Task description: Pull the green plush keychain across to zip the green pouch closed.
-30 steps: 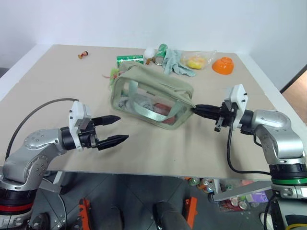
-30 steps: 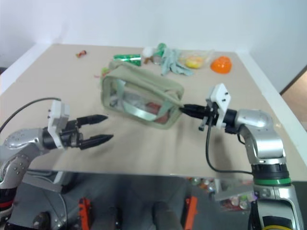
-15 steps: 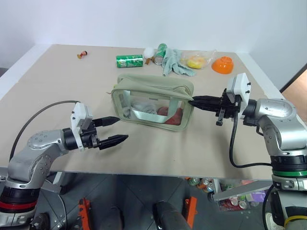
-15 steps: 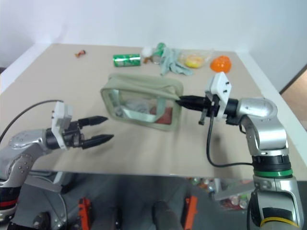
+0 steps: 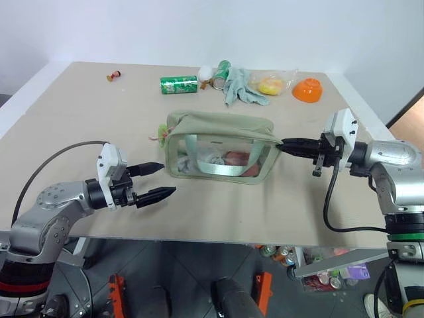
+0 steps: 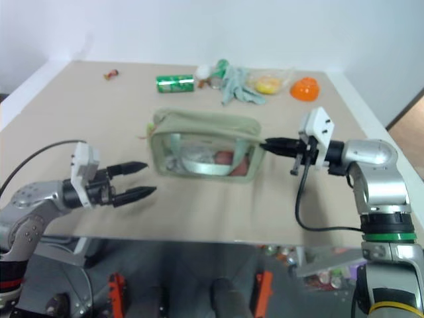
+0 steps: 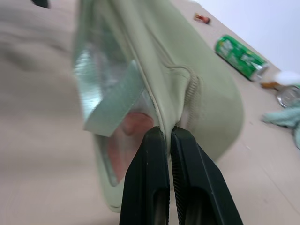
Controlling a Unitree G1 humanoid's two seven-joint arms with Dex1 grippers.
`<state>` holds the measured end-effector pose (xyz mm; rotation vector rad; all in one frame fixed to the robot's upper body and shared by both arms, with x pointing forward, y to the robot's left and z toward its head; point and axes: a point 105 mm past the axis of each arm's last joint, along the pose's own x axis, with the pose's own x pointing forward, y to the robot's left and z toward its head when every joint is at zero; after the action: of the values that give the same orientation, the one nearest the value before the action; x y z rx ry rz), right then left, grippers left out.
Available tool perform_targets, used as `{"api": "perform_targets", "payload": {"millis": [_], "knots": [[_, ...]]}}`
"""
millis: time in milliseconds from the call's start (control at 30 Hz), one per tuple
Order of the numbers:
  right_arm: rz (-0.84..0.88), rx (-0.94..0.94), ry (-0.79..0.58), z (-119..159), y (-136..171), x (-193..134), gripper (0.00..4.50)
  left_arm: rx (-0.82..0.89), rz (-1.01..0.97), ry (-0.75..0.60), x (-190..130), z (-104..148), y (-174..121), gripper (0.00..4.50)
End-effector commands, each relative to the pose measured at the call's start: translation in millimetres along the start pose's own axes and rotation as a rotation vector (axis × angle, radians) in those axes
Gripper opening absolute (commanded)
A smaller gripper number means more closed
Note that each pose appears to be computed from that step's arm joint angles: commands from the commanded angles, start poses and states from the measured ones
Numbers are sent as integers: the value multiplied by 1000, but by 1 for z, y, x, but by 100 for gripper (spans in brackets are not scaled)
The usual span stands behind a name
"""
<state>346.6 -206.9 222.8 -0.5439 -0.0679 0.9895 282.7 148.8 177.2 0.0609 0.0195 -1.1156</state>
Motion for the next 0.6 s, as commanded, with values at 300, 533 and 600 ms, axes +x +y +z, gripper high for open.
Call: {"api": "perform_targets", "payload": {"millis": [300, 533, 600], "knots": [[1, -15, -32, 15, 11, -2, 2, 63, 16, -14, -3, 12, 4, 414], [18, 81, -44, 16, 22, -2, 34, 60, 19, -30, 1, 15, 6, 414], [18, 87, -43, 17, 23, -2, 102, 60, 18, -32, 2, 15, 7, 414]]}}
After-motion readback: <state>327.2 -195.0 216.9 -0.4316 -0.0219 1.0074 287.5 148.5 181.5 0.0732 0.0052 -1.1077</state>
